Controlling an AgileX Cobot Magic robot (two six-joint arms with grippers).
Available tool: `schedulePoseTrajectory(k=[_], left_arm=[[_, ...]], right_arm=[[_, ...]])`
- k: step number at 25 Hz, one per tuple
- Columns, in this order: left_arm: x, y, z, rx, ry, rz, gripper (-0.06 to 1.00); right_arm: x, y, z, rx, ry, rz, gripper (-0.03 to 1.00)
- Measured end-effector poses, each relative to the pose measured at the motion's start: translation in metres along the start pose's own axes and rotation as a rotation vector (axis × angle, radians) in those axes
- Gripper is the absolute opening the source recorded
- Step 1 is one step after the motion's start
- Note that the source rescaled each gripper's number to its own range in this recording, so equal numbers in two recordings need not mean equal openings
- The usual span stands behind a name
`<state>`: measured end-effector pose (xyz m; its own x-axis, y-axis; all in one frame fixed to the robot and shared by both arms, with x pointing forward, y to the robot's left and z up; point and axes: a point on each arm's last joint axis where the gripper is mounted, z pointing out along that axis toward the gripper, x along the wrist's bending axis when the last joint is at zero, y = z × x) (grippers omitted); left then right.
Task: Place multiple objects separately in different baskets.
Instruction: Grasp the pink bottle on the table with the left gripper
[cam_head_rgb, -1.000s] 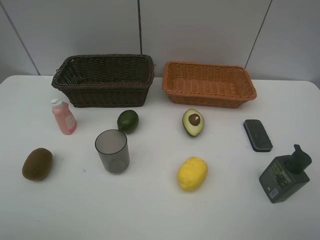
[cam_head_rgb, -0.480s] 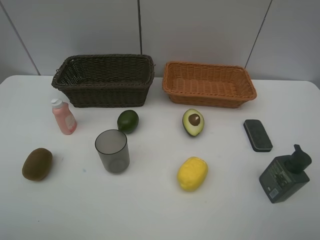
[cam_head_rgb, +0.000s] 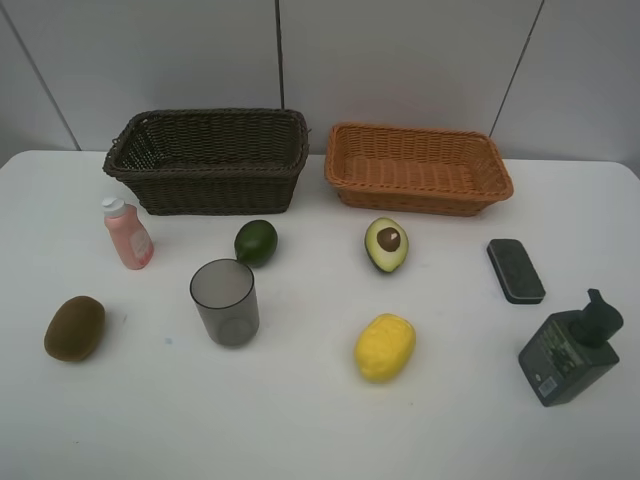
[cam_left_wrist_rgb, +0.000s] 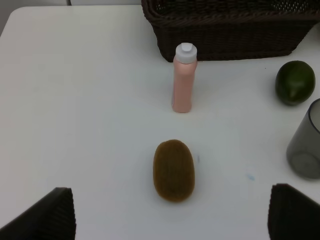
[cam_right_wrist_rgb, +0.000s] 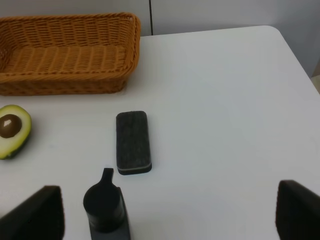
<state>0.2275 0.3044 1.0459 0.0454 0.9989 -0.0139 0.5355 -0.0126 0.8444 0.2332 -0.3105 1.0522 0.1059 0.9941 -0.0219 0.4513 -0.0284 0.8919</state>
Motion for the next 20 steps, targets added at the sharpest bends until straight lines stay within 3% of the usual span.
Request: schedulePoseTrajectory(k=[16,20], left_arm=[[-0.002,0.000,0.000,0.004,-0.027,-0.016,1.00],[-0.003,0.015,0.011,0.087,-0.024,-0.020,1.00]], right_arm=[[0.000,0.000,0.000,-0.001,0.000,0.000,1.00],[0.000,0.000,0.000,-0.001,0.000,0.000,1.00]])
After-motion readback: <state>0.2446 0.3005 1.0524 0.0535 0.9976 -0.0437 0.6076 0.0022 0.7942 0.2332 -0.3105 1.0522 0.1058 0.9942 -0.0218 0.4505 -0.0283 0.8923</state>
